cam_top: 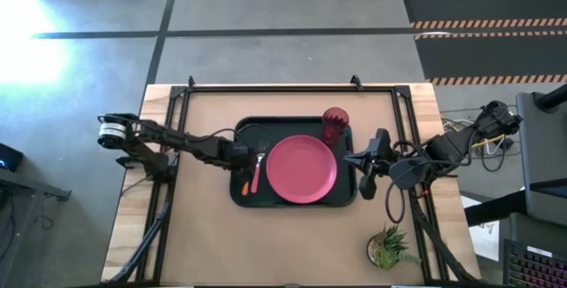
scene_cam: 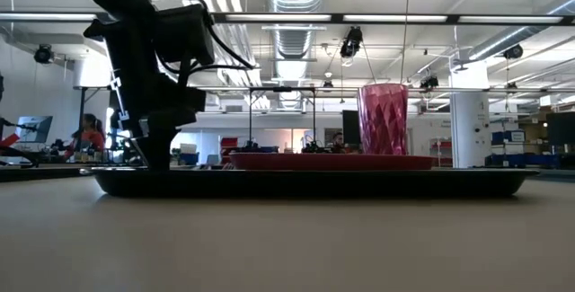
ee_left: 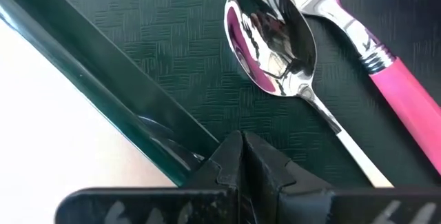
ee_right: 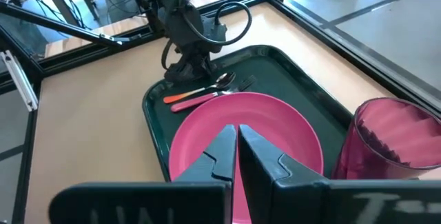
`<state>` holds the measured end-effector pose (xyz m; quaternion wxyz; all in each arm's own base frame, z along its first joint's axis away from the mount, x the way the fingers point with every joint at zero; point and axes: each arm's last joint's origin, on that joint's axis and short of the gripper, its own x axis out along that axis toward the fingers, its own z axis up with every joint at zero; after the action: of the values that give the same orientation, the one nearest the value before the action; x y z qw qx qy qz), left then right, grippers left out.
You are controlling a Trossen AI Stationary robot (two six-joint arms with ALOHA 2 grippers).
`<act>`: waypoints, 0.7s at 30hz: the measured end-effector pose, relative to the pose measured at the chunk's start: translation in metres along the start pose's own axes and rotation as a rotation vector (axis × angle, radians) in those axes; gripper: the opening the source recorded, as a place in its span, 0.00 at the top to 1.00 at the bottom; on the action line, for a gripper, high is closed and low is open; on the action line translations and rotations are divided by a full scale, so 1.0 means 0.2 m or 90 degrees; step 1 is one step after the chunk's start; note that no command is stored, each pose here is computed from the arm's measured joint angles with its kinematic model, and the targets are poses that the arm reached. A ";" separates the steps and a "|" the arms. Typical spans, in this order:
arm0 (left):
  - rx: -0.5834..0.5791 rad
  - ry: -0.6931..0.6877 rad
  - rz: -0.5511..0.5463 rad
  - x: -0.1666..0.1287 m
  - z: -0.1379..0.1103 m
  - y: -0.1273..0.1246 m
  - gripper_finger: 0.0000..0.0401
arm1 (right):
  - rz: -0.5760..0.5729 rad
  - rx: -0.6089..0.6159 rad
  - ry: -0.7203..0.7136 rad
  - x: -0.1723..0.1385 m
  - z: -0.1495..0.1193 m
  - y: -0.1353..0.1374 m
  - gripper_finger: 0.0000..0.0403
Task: Pick and place plate/cup/fork/spoon on tray
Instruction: Adjust the black serving tray on the table
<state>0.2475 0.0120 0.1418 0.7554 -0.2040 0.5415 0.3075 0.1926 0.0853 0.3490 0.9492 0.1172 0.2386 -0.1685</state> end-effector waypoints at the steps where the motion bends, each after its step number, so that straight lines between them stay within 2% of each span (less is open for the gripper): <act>1: 0.002 0.001 -0.001 0.00 0.00 0.00 1.00 | 0.000 0.000 0.000 0.00 0.00 0.00 0.98; 10: 0.019 0.033 0.003 -0.03 0.00 -0.02 1.00 | 0.000 -0.001 0.000 0.00 0.00 0.00 0.98; 21: 0.019 0.019 0.012 -0.04 0.01 -0.02 1.00 | 0.000 -0.005 0.000 0.00 0.00 0.00 0.98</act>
<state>0.2496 0.0082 0.1494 0.7470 -0.1926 0.5593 0.3034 0.1926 0.0853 0.3490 0.9495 0.1137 0.2395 -0.1676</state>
